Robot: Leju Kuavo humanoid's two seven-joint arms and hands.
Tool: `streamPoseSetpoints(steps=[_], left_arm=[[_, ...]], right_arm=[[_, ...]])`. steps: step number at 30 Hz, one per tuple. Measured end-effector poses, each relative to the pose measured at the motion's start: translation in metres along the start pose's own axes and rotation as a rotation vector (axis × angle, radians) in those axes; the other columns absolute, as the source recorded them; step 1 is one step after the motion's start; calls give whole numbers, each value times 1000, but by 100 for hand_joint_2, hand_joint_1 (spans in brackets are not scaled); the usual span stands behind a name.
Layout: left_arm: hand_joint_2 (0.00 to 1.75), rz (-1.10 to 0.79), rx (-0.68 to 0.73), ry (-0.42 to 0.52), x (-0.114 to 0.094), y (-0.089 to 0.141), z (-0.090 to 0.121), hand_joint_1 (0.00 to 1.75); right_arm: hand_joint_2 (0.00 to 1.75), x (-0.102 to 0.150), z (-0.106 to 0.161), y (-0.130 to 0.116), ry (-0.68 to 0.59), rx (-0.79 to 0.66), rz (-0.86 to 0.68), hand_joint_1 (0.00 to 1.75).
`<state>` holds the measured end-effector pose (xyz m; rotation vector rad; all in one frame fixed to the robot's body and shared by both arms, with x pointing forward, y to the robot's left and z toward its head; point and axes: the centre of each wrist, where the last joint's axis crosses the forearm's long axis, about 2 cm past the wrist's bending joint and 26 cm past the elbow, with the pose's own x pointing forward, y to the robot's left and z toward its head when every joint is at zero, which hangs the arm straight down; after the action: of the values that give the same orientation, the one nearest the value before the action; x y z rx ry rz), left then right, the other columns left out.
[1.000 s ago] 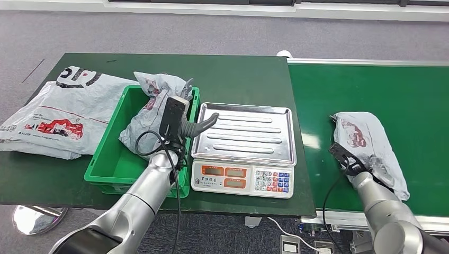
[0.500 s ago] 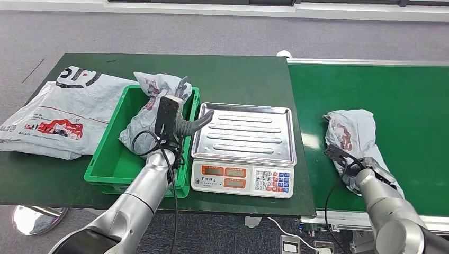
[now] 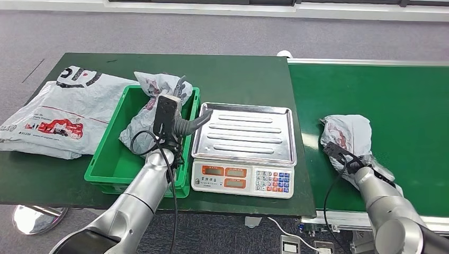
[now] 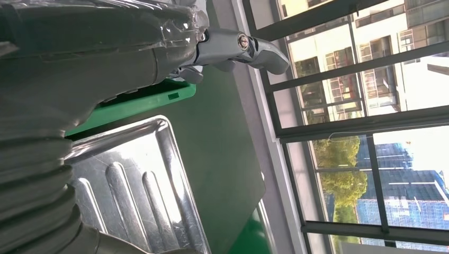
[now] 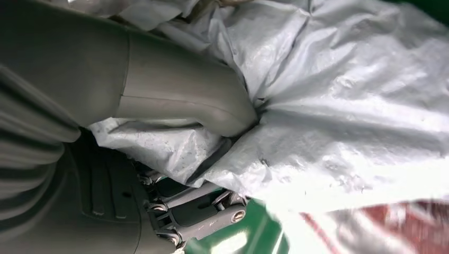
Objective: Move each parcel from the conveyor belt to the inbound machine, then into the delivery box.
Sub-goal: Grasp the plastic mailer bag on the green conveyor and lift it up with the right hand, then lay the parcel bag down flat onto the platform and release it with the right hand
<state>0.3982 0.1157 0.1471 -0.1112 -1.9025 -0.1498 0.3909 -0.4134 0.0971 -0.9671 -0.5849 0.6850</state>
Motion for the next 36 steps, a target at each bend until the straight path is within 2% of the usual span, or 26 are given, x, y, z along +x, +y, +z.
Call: streamPoseSetpoints(steps=[2, 5, 7, 11, 16, 22, 25, 28, 31, 36], left_arm=[[175, -16, 5, -3, 0, 0, 1, 0], [175, -43, 11, -10, -2, 1, 3, 0], [175, -54, 13, -16, -2, 1, 4, 0], [175, -74, 18, -21, -3, 1, 5, 0], [175, -75, 15, -21, -3, -3, 6, 0], [175, -73, 11, -18, -4, -5, 7, 0], [175, -75, 13, -20, -4, -6, 7, 0], [175, -78, 15, -36, -3, -6, 6, 0], [175, -78, 16, -53, -2, -7, 5, 0], [175, -77, 21, -58, -1, -7, 4, 0]], right_arm=[[175, 2, 1, -5, -50, -143, -52, 175], [175, 7, 4, -21, -219, -509, -207, 175], [175, 8, 8, -35, -330, -698, -290, 175], [175, 10, 21, -54, -571, -913, -339, 175], [175, 13, 37, -61, -713, -1053, -366, 175], [175, 17, 48, -62, -738, -1106, -409, 175], [175, 23, 51, -57, -702, -1076, -460, 175], [175, 53, 61, -45, -671, -900, -515, 175], [175, 101, 82, -25, -741, -703, -470, 175], [175, 139, 107, -6, -859, -571, -429, 175]])
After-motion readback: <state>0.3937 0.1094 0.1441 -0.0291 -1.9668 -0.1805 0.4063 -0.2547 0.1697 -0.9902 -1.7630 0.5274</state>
